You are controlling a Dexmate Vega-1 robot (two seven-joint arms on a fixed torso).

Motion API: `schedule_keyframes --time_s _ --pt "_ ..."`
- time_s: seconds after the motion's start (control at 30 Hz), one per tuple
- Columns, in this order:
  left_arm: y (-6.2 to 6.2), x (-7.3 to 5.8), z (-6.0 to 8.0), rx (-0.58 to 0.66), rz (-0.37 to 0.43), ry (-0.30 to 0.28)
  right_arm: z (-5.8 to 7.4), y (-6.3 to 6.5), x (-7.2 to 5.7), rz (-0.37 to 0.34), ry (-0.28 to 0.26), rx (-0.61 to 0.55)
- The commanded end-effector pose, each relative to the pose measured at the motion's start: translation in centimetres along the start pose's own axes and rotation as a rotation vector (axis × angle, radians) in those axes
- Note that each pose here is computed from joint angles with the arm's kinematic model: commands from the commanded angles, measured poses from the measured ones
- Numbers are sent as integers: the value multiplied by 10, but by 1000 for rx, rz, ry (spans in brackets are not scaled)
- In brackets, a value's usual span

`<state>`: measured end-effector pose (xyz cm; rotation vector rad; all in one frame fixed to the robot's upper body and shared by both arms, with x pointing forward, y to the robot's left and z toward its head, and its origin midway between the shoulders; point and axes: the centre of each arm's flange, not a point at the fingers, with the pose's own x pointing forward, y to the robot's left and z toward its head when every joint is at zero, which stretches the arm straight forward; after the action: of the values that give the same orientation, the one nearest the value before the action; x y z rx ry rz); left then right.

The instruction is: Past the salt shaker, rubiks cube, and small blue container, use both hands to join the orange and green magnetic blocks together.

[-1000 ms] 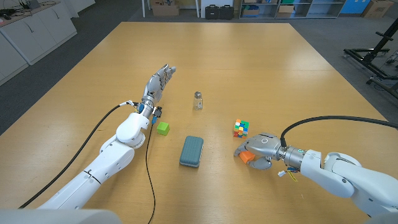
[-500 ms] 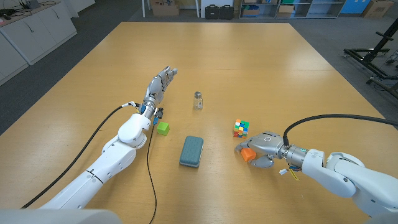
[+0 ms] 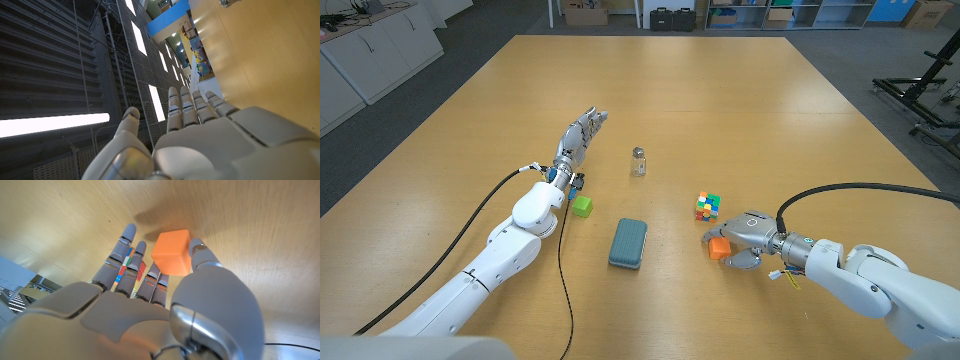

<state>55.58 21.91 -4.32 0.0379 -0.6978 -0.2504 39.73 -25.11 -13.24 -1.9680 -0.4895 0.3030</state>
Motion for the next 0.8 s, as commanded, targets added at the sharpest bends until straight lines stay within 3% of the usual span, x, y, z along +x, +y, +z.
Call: schedule_keyframes --time_s 0.03,0.8 --pt "2 1 -2 -5 -1 1 2 0 1 -4 34 11" --pt "6 -5 -1 -2 6 -1 4 -8 -3 -141 29 0"
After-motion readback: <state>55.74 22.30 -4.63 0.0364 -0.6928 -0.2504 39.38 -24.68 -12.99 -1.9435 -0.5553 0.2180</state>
